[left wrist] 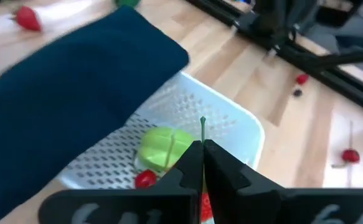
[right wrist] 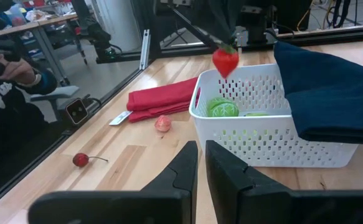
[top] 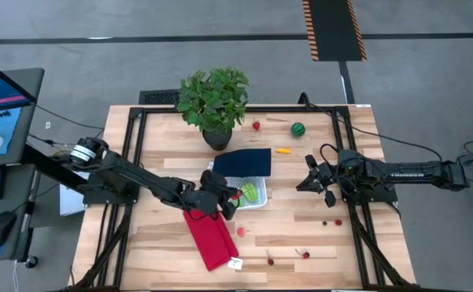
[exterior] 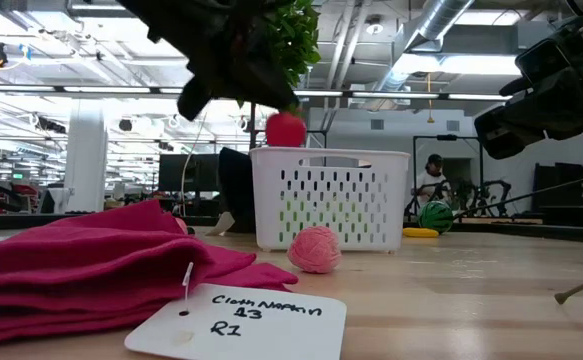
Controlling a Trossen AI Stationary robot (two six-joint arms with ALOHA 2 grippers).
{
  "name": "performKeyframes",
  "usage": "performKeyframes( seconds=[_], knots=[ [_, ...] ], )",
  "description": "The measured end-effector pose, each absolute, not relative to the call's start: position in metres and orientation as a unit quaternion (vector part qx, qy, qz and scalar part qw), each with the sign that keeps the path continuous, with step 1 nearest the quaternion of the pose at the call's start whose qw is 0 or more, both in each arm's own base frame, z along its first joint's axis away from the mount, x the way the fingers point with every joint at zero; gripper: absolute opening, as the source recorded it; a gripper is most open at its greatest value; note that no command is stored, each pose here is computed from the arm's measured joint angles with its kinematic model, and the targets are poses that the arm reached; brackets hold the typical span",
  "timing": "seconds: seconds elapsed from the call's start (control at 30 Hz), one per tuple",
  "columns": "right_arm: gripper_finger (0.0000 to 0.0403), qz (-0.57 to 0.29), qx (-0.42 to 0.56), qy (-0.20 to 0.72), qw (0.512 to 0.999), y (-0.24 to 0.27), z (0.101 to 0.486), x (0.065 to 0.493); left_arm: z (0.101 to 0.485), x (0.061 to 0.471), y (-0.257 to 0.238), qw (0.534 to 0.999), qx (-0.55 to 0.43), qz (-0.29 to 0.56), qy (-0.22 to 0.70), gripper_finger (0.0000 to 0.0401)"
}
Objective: Pick and placing Produce into tupperware
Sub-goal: Put the left strawberry into the bin, then put the peach into the bin
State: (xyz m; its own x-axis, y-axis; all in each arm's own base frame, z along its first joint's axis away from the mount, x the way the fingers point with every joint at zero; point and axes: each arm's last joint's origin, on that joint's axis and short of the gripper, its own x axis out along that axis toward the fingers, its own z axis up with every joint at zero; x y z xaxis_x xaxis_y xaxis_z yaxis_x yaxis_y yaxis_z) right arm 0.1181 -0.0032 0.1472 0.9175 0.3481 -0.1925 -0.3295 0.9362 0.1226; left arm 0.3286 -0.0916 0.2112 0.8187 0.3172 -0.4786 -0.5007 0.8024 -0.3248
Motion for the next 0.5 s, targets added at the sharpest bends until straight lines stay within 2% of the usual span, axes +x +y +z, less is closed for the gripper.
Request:
performKeyframes(
  seconds=[0.3,0.5],
  knots=[
    [0.0056,0.173,0.044,0.106,0.978,-0.0032,0.1472,0.1181,0.2117,0.3345,-0.0843,0.936,-0.203,0.190,0.214,0.0006],
    [0.0056,0.173,0.044,0.107,0.978,-0.0032,0.1471,0.1181,0.2109,0.3338,-0.0832,0.936,-0.191,0.202,0.215,0.0068]
  ],
)
